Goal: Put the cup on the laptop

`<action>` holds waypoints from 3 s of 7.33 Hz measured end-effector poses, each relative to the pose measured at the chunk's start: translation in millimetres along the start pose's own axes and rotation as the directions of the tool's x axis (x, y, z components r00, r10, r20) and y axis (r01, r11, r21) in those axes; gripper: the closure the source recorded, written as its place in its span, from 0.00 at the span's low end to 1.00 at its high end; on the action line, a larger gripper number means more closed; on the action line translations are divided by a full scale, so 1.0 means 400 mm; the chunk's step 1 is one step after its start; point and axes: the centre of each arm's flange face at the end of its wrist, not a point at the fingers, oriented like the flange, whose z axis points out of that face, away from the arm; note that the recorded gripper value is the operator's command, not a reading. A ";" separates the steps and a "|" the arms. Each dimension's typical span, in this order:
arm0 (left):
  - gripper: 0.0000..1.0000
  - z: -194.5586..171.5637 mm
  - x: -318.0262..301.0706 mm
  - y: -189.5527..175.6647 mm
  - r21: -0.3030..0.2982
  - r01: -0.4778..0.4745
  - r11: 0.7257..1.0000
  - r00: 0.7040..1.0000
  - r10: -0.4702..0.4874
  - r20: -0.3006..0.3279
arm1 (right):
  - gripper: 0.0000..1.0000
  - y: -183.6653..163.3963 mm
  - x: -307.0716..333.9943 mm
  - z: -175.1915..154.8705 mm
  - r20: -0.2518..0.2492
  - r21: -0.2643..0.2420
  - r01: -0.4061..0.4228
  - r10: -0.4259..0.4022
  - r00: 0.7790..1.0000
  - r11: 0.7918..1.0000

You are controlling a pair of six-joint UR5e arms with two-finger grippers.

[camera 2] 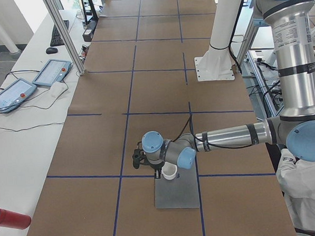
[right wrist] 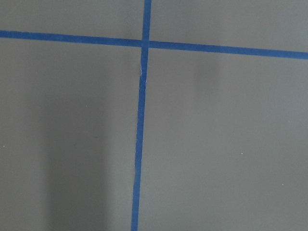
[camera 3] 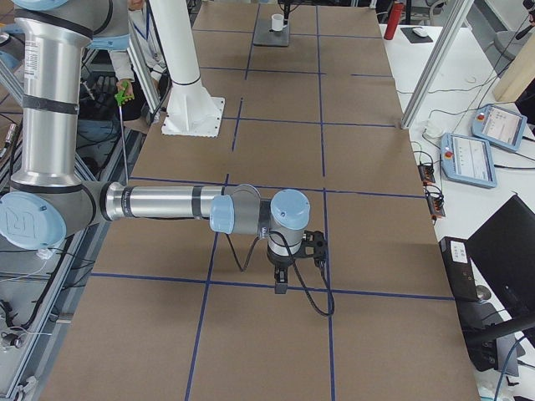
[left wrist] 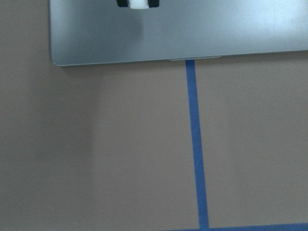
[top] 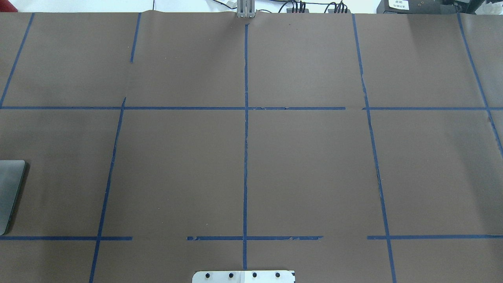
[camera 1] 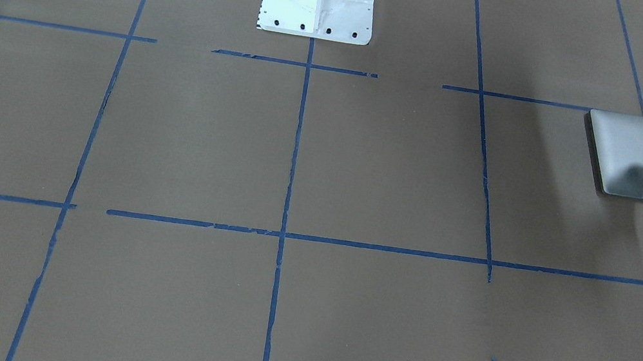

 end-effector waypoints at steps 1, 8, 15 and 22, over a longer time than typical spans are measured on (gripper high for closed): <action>0.65 0.015 -0.023 0.018 0.004 0.006 1.000 1.000 -0.006 0.007 | 0.00 0.000 0.000 0.000 0.000 0.000 0.000 0.000 1.000 1.000; 0.00 -0.017 -0.034 0.015 -0.033 -0.104 0.994 0.994 0.103 -0.021 | 0.00 0.000 0.000 0.000 0.000 -0.001 0.000 0.000 1.000 1.000; 0.00 -0.404 -0.131 0.031 0.085 -0.088 0.992 0.994 0.083 0.069 | 0.00 0.000 0.000 0.000 0.000 -0.001 -0.001 0.001 1.000 1.000; 0.00 -0.391 -0.148 0.026 0.077 -0.083 0.994 0.994 0.077 0.076 | 0.00 0.000 0.000 0.000 -0.001 -0.001 -0.001 0.001 1.000 1.000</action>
